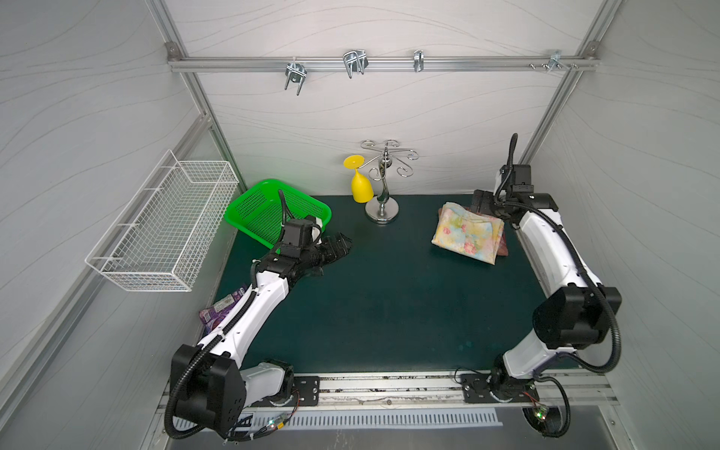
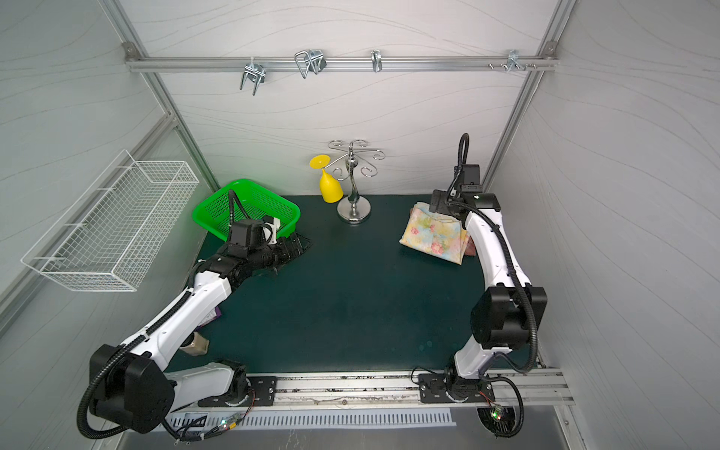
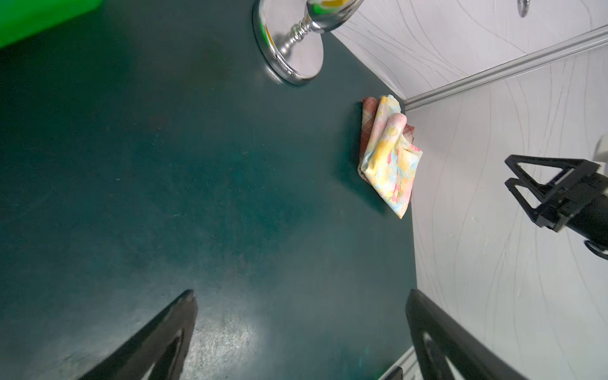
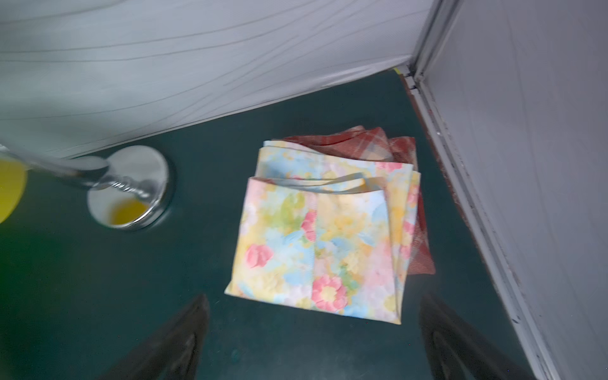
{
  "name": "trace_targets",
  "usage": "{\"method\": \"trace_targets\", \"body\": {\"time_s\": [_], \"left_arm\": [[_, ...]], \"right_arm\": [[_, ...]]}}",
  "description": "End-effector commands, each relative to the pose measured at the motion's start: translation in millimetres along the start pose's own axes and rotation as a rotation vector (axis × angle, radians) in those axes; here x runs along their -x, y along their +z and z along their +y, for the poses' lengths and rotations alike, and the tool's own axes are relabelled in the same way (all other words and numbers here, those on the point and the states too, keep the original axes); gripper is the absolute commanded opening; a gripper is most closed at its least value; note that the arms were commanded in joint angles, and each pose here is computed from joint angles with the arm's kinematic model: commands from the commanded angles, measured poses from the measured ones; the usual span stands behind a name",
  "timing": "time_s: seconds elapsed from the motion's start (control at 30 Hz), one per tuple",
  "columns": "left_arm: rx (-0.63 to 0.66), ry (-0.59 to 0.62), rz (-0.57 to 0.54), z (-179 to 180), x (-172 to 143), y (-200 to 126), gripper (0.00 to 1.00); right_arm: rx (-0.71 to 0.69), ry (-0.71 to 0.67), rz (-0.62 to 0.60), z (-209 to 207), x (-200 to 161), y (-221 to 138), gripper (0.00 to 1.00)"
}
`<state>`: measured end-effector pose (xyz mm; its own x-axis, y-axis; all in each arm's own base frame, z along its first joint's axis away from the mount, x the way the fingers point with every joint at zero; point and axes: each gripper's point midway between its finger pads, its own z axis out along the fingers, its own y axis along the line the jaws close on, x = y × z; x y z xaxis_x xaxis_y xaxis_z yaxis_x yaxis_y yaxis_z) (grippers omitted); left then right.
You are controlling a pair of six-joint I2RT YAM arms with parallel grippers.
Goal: Fold and stack skirts
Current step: Reset both arms
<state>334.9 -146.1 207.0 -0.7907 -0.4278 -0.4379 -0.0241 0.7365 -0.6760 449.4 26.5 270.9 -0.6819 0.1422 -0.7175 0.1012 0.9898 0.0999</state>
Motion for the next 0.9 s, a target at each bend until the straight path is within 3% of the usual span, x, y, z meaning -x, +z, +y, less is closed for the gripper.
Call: {"method": "trace_targets", "body": {"time_s": [0.0,0.33,0.57,0.77,0.87], "left_arm": [[0.117,0.049,-0.068,18,7,-11,0.99],[0.383,0.174,-0.320,73,28,-41,0.99],[0.492,0.158,-0.426,124,31,-45,0.99],[0.684,0.184,-0.564,168,40,-69,0.99],[0.676,0.185,-0.559,181,39,-61,1.00]], "right_arm": [[0.097,0.007,-0.031,27,-13,-12,0.99],[0.217,-0.097,-0.138,56,-79,-58,0.99],[0.158,-0.162,-0.219,35,-122,-42,0.99],[0.089,-0.191,-0.217,19,-143,-30,0.99],[0.083,-0.176,-0.227,17,-146,-25,0.99]]}}
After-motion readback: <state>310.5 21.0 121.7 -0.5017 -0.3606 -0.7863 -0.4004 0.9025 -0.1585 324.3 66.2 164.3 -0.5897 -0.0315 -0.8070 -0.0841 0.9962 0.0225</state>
